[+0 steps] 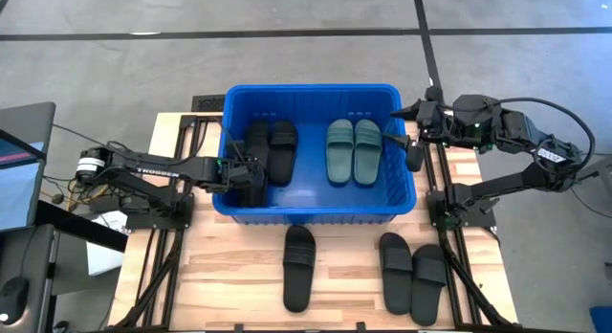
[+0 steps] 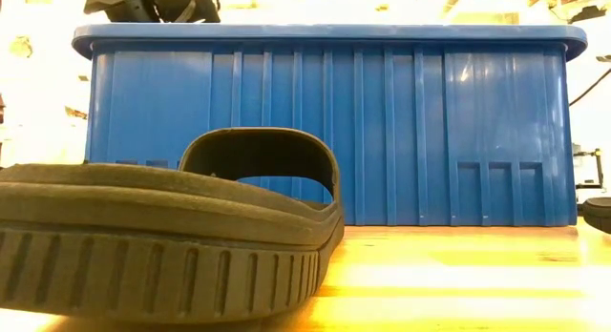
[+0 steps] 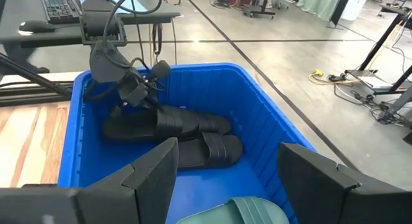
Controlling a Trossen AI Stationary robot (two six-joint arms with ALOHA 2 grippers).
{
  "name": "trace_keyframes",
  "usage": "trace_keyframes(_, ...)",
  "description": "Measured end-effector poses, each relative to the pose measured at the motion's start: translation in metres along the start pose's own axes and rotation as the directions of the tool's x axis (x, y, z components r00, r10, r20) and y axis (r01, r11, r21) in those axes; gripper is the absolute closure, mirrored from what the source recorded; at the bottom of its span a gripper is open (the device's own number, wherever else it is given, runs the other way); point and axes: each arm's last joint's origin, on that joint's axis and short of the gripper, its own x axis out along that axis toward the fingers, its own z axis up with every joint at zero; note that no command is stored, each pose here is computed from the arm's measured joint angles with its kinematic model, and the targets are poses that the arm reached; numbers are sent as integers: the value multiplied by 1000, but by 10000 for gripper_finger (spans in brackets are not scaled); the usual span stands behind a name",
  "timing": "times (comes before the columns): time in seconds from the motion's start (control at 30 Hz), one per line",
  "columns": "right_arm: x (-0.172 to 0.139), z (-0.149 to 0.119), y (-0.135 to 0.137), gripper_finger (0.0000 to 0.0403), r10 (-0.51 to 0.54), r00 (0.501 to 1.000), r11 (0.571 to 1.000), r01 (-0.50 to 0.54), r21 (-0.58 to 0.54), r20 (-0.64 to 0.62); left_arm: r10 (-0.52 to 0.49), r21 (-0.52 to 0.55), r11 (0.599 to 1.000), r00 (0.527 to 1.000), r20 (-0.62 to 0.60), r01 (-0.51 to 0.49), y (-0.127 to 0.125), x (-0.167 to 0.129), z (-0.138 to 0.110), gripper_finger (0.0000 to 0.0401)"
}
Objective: Pick and place slides into bin
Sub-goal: Put the black slide into the blue bin, then put the left black slide into the blue bin
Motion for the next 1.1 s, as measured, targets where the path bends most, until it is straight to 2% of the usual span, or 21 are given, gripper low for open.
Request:
trace_keyframes(0.23,1,0,-2,154,-13,1000,1000,13,-4,-3,-62,23,998,998,-24,63,-2,0,-3,401)
trace_keyframes(0.4,1,-1,-4,154,-27,1000,1000,27,-7,-6,-59,10,998,998,-32,59,-2,1,-4,394)
trace_keyframes(0.67,1,-1,-5,154,-28,1000,1000,28,-14,-6,-60,9,998,998,-36,61,1,2,-4,340)
trace_keyframes(0.87,1,-1,-5,154,-28,1000,1000,28,-14,-7,-125,55,990,992,-24,126,-1,2,-4,295)
trace_keyframes(1.1,1,-1,-5,154,-28,1000,1000,28,-15,-10,-122,48,991,992,-28,123,0,3,-4,246)
